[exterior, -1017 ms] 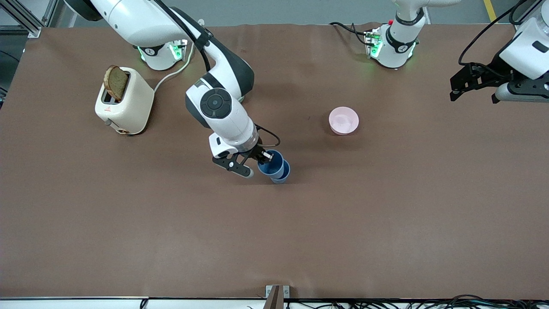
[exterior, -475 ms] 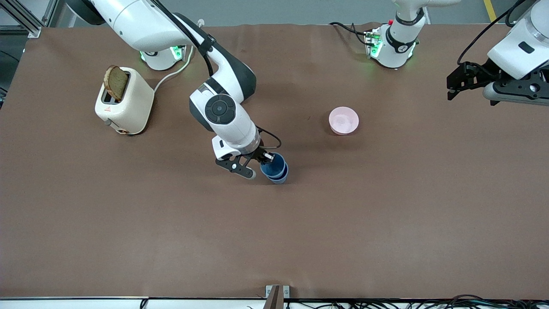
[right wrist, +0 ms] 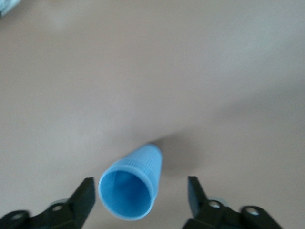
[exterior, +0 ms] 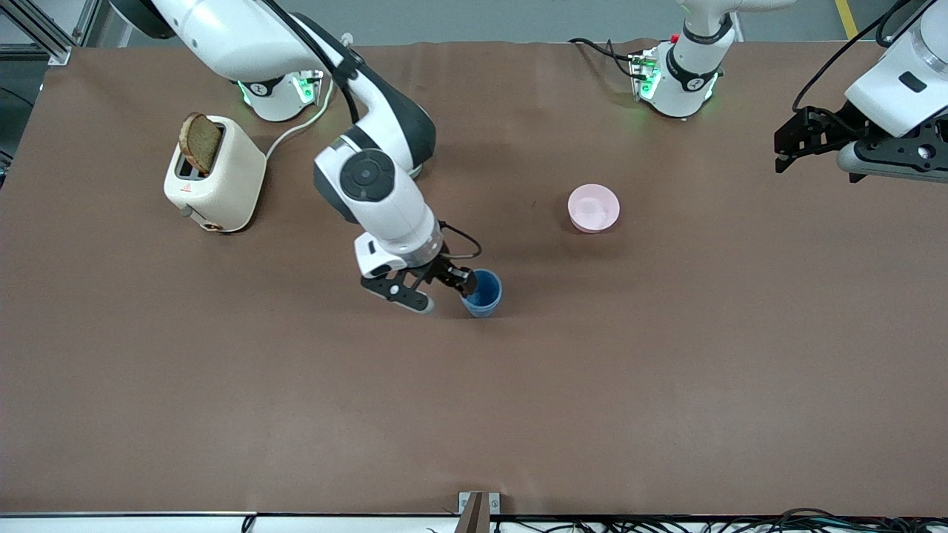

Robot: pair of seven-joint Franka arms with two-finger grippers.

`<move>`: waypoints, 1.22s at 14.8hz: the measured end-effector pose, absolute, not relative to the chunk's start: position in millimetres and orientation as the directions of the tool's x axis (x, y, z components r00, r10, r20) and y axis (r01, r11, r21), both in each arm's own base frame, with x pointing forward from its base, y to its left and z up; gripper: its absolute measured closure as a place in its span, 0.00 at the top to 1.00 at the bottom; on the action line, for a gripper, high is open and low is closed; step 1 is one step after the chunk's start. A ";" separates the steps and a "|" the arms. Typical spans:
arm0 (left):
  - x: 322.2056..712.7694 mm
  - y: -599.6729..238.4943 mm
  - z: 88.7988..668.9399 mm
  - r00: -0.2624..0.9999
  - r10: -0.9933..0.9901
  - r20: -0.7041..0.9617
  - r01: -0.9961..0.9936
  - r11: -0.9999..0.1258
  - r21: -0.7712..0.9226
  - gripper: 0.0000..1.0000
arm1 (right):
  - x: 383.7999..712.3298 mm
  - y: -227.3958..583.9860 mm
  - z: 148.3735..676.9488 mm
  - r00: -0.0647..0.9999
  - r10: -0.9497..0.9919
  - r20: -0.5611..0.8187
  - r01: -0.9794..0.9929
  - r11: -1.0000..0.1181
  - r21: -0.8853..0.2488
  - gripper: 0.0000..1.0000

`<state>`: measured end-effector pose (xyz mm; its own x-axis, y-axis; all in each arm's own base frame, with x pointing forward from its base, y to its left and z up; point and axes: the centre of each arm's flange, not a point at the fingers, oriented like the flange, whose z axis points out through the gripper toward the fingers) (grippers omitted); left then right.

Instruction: Stack blue cups with both arms

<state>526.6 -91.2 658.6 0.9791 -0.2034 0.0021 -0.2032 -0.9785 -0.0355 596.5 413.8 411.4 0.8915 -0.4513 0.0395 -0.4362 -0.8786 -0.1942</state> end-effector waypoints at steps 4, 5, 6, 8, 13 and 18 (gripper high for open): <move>526.5 -91.0 658.9 0.979 -0.203 0.003 -0.203 -0.979 -0.036 1.00 | 616.5 283.1 510.0 0.922 -0.363 0.132 -0.366 -0.930 0.000 1.00; 526.2 -91.0 659.3 0.979 -0.203 0.004 -0.203 -0.979 -0.036 1.00 | 616.9 247.9 532.1 0.929 -0.343 0.136 -0.351 -0.935 0.039 1.00; 526.0 -90.7 659.9 0.979 -0.203 0.005 -0.202 -0.979 -0.036 1.00 | 617.3 213.3 551.0 0.933 -0.330 0.142 -0.342 -0.937 0.073 1.00; 525.4 -88.9 661.2 0.980 -0.199 0.007 -0.199 -0.979 -0.036 1.00 | 618.9 146.3 578.1 0.942 -0.301 0.145 -0.318 -0.941 0.116 1.00; 526.9 -76.4 662.1 0.984 -0.177 0.009 -0.177 -0.984 -0.036 1.00 | 599.3 6.2 622.7 0.970 -0.229 0.084 -0.236 -0.968 0.083 1.00; 526.9 -76.0 662.1 0.984 -0.176 0.009 -0.176 -0.984 -0.036 1.00 | 563.9 -41.6 659.2 0.977 -0.193 0.091 -0.194 -0.981 0.006 1.00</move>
